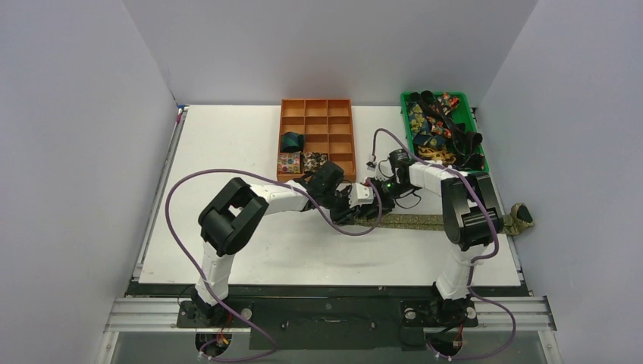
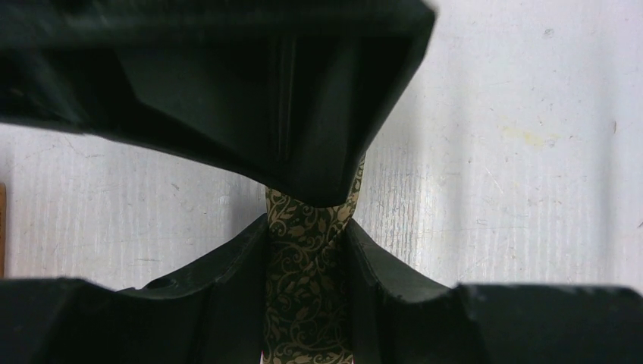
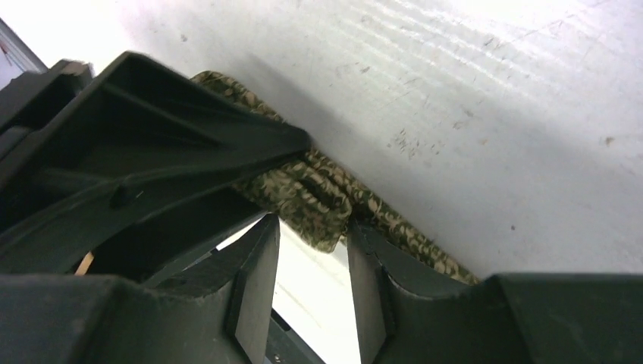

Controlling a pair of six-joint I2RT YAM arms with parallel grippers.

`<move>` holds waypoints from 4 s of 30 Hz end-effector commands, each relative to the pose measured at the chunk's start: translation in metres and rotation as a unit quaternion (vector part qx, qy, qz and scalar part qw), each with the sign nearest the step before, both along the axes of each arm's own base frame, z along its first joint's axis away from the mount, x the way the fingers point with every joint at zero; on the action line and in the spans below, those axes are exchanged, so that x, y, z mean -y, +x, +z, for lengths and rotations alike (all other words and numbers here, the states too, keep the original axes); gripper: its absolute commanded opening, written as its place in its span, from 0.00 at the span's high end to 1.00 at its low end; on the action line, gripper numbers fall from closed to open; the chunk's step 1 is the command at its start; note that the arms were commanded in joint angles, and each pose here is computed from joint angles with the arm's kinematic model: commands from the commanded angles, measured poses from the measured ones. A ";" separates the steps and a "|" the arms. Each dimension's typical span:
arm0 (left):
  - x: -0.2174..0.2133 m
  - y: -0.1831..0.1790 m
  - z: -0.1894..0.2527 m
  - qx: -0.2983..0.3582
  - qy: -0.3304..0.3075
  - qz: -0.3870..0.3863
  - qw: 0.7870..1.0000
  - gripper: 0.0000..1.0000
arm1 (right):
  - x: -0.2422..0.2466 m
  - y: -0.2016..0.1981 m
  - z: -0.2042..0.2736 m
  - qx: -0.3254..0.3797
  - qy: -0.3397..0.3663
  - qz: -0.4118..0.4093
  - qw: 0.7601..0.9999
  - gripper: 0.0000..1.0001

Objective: Roll the ties
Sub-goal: Roll the tie at the center of the board.

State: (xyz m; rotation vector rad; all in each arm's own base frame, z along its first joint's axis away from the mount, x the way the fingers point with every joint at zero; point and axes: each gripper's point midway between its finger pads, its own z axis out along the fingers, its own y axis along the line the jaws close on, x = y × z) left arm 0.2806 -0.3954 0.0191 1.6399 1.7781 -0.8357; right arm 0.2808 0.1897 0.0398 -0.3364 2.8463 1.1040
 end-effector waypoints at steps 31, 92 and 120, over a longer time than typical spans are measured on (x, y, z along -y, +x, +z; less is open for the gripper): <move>-0.026 -0.002 0.032 0.057 -0.094 -0.016 0.994 0.65 | 0.033 -0.011 -0.064 -0.008 -0.159 0.061 0.985 1.00; -0.023 -0.034 -0.038 -0.044 0.048 -0.019 0.998 0.67 | 0.010 -0.007 -0.003 0.019 -0.041 0.018 0.999 1.00; 0.033 -0.016 0.034 0.042 -0.072 -0.053 0.995 0.15 | 0.029 -0.015 -0.011 0.016 -0.073 0.048 0.996 1.00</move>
